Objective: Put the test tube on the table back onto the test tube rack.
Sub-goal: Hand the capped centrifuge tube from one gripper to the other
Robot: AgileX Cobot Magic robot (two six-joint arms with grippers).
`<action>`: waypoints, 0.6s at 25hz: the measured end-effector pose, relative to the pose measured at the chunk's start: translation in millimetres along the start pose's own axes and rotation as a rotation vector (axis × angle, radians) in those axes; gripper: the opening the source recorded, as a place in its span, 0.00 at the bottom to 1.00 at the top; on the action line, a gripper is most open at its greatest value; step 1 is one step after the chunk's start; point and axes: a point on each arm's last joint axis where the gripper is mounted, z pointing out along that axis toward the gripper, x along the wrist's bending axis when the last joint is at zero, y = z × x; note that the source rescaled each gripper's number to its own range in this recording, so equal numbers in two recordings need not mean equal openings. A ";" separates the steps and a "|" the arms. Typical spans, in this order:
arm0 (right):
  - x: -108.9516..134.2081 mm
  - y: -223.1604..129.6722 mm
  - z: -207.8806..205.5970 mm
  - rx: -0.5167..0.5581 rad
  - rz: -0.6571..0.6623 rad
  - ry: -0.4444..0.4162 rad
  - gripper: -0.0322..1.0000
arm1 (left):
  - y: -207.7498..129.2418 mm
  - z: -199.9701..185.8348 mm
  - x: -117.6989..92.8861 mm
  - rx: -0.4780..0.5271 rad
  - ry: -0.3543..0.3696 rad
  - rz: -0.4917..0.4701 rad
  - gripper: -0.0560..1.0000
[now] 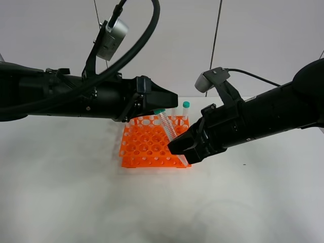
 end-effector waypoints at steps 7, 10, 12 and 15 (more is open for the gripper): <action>0.8 0.7 0.0 -0.007 0.013 0.010 0.05 | -0.7 0.0 -0.5 0.008 -0.005 0.008 0.86; 0.9 0.7 0.0 -0.008 0.014 0.010 0.05 | -0.9 0.0 -0.4 0.009 -0.005 0.011 0.86; 0.9 0.7 0.0 -0.008 0.014 0.010 0.05 | -0.9 0.0 -0.5 0.010 -0.005 0.011 0.85; 1.0 0.9 0.0 -0.009 0.017 0.011 0.05 | -0.7 0.0 -0.2 0.008 -0.002 0.011 0.72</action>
